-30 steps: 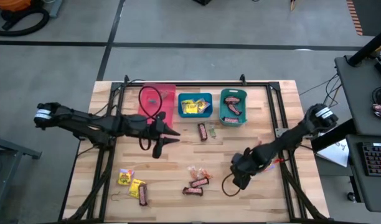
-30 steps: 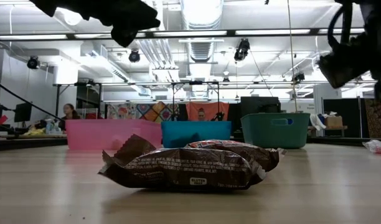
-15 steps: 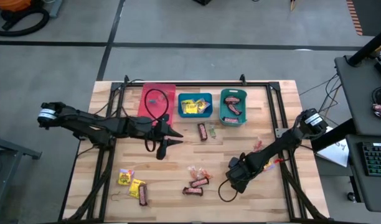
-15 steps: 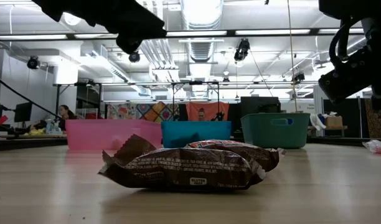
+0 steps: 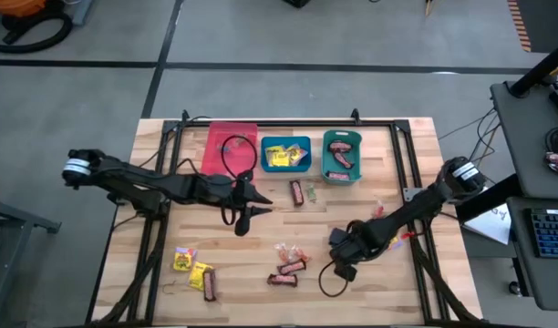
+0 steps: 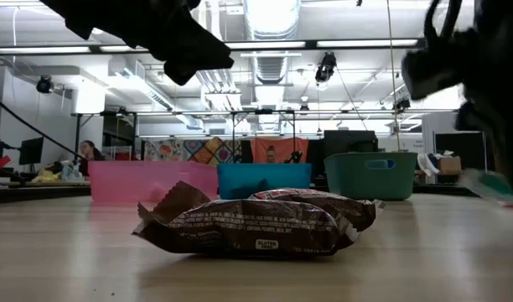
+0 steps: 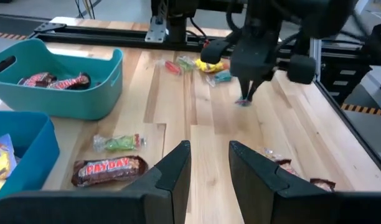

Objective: Sort candy
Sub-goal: Put the left blue candy into the red bin

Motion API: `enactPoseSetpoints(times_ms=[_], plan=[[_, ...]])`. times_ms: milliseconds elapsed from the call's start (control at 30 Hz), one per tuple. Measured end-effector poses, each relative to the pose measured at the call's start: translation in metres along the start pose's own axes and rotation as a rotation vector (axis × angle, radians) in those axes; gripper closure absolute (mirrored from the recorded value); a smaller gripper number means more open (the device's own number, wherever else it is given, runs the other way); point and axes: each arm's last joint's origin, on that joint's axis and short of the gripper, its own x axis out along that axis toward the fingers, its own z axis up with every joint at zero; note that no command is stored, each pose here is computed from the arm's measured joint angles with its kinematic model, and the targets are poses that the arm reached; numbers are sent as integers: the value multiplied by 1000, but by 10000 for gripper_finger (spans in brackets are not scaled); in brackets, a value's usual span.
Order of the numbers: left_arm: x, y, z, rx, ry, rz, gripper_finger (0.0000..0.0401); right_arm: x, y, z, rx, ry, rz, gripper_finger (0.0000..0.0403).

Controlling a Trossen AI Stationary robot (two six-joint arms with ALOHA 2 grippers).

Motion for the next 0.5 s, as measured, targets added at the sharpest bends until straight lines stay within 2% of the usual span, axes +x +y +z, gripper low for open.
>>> enactPoseSetpoints(times_ms=[200,400,500], plan=[[12,-4,-5,31,-12,-25,308,-24,5,9,-127,-253,58,394],[34,-13,-9,92,-103,-221,308,-46,11,24,-307,-507,101,394],[45,-15,-14,108,-140,-271,308,-53,13,36,-400,-609,140,394]])
